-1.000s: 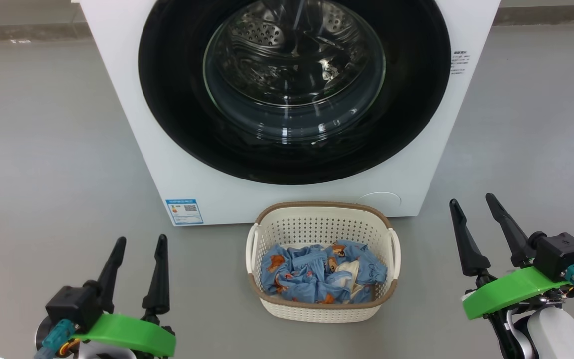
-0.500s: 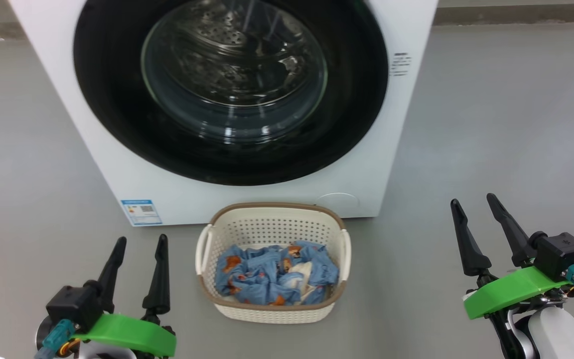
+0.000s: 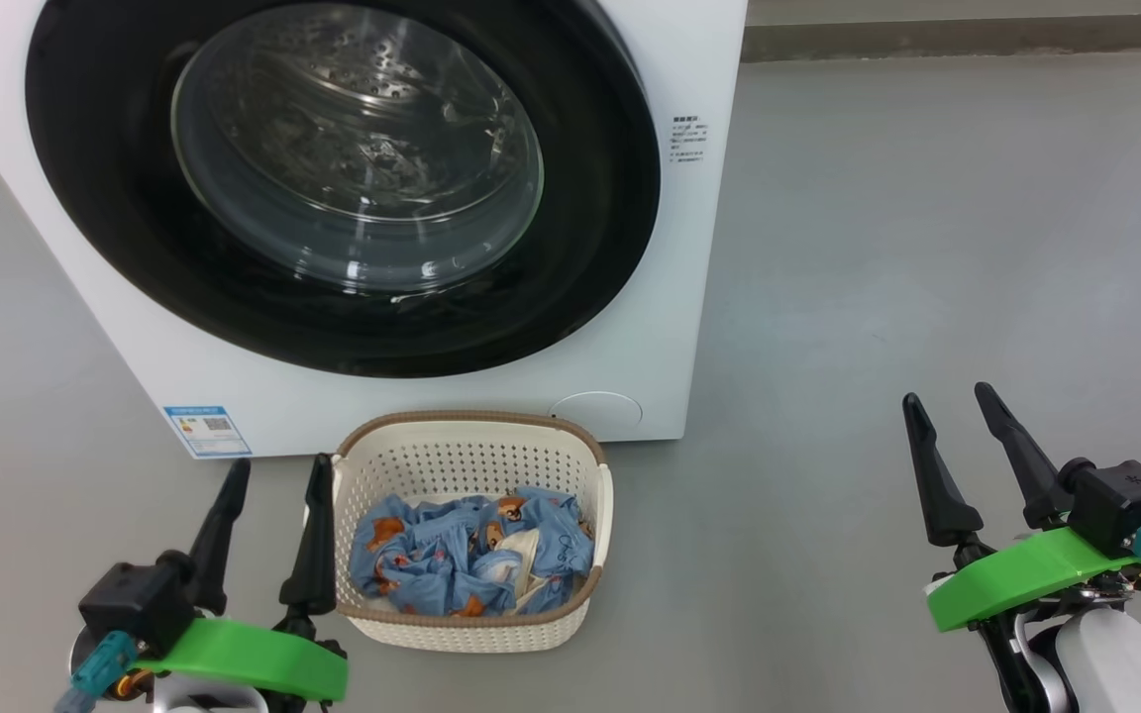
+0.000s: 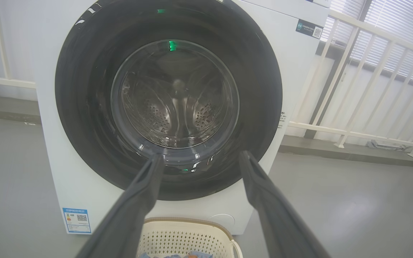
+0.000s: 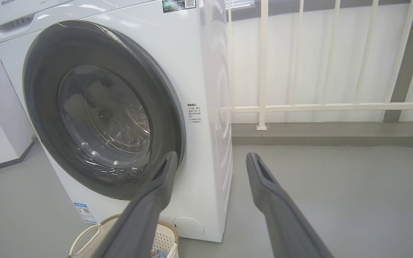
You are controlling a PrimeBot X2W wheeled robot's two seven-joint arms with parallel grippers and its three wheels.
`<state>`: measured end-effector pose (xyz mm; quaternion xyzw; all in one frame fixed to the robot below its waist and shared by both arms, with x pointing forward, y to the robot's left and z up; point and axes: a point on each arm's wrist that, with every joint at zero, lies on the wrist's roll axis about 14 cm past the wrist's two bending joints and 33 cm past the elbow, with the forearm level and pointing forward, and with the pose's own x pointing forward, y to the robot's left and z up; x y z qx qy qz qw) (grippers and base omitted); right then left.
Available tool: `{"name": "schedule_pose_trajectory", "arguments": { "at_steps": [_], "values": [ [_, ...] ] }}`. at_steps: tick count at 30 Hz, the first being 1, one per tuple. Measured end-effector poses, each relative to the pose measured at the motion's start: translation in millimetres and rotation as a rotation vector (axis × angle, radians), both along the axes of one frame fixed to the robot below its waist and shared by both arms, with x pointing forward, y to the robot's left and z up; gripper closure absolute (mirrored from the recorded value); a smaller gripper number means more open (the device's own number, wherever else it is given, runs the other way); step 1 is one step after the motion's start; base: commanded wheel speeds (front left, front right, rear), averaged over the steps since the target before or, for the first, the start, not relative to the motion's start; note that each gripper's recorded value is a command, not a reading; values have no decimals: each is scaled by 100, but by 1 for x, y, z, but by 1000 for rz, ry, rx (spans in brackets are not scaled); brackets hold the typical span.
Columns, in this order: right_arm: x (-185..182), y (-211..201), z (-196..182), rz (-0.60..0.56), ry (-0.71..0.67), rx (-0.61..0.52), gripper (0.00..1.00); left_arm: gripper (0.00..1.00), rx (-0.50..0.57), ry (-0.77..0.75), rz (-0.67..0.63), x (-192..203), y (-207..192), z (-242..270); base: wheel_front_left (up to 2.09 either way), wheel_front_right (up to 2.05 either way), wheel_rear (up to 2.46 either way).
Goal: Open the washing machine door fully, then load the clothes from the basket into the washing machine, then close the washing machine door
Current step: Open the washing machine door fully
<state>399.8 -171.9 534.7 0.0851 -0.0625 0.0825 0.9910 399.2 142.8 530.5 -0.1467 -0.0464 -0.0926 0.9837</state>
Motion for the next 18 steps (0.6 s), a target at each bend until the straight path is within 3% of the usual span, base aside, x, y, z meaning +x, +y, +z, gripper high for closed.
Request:
{"name": "schedule_pose_trajectory", "arguments": {
  "at_steps": [18],
  "values": [
    [-1, 0, 2, -1, -6, 3, 0, 0, -8, -4, 1, -1, -1, 1, 2, 2, -4]
  ]
}}
